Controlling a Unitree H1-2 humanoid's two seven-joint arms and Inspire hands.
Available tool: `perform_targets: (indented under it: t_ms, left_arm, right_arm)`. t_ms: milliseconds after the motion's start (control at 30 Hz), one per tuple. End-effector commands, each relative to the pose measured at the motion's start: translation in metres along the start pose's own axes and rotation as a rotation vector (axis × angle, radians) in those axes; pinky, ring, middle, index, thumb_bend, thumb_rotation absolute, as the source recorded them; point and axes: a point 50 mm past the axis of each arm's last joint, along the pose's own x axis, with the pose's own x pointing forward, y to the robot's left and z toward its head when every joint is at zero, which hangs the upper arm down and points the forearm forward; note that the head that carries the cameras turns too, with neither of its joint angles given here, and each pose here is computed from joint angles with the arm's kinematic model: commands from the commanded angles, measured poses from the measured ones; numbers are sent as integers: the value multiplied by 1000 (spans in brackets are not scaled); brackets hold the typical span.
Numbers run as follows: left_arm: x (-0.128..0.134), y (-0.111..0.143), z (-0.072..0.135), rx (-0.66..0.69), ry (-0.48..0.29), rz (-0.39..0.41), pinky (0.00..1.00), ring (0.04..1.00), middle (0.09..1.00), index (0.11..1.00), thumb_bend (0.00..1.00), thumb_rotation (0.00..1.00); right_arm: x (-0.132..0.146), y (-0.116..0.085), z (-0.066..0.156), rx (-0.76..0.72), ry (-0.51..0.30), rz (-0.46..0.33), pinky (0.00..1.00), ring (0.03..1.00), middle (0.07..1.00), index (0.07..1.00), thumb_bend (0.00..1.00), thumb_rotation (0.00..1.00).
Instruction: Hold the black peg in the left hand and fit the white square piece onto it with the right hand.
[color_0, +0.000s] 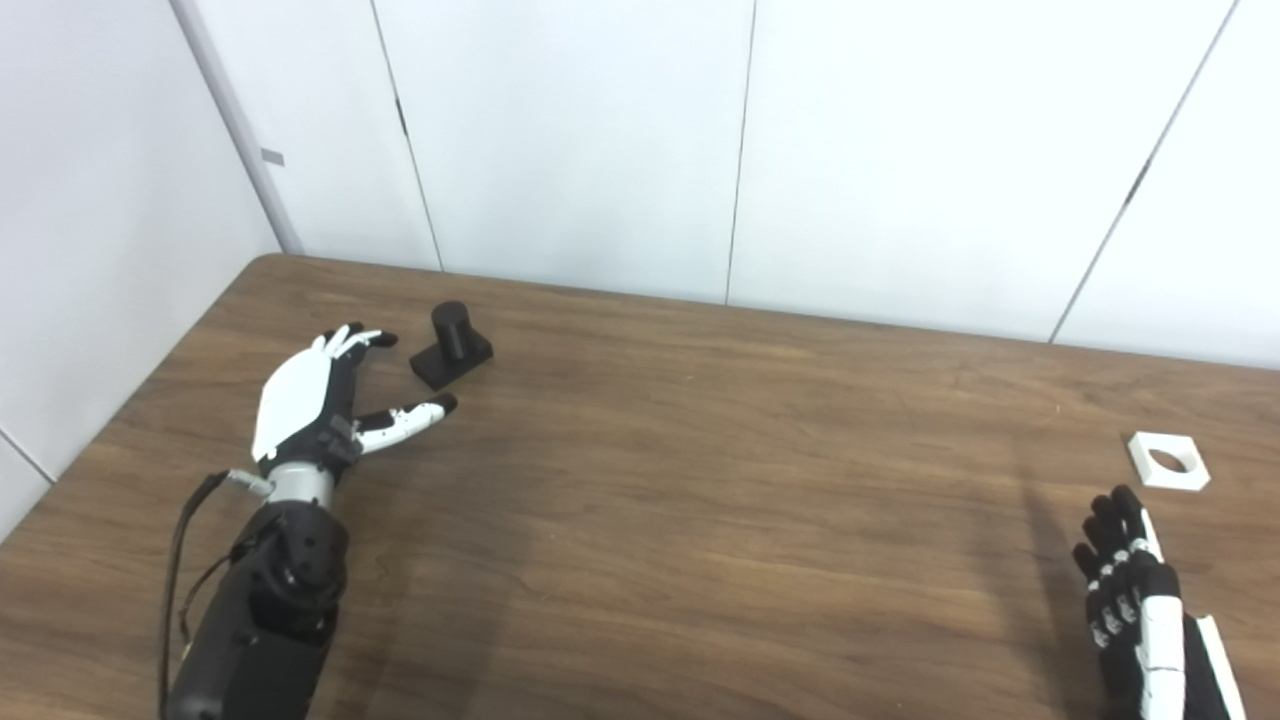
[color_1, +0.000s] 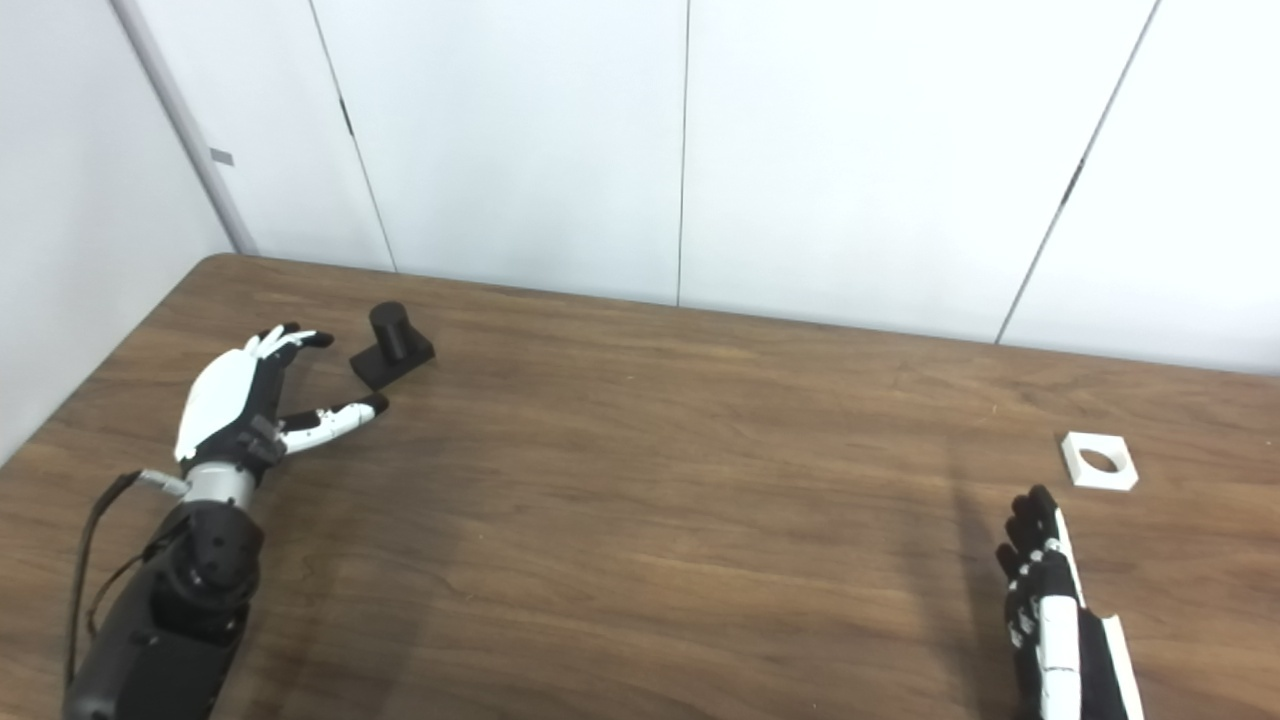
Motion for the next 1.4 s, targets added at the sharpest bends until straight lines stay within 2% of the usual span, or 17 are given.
perform_targets:
  t_ms: [0,167,467,600,1033,1367]
  left_arm:
    - [19,19,10,36,-38,90,1000,1000,978,826,856,449]
    - [42,16,9,79,-22,72,1000,1000,990,833,890,466]
    - [74,14,20,126,-6,39,1000,1000,986,812,926,495]
    - [79,14,26,105,0,33,1000,1000,982,818,913,480]
    - [90,9,39,137,2,-2,1000,1000,970,808,911,483]
    - [90,7,35,163,16,-22,1000,1000,945,748,885,455]
  right_arm:
    - [-23,-1,-20,12,77,-19,1000,1000,980,995,513,1000]
    - [-24,1,-21,18,77,-24,1000,999,981,994,516,1000]
    - [-25,2,-20,6,71,-27,989,979,965,988,531,1000]
    - [-26,2,-21,-2,76,-29,994,985,967,995,507,1000]
    - [-28,3,-20,8,79,-25,1000,983,967,994,527,1000]
    - [-28,2,-19,-2,81,-24,999,984,965,994,532,1000]
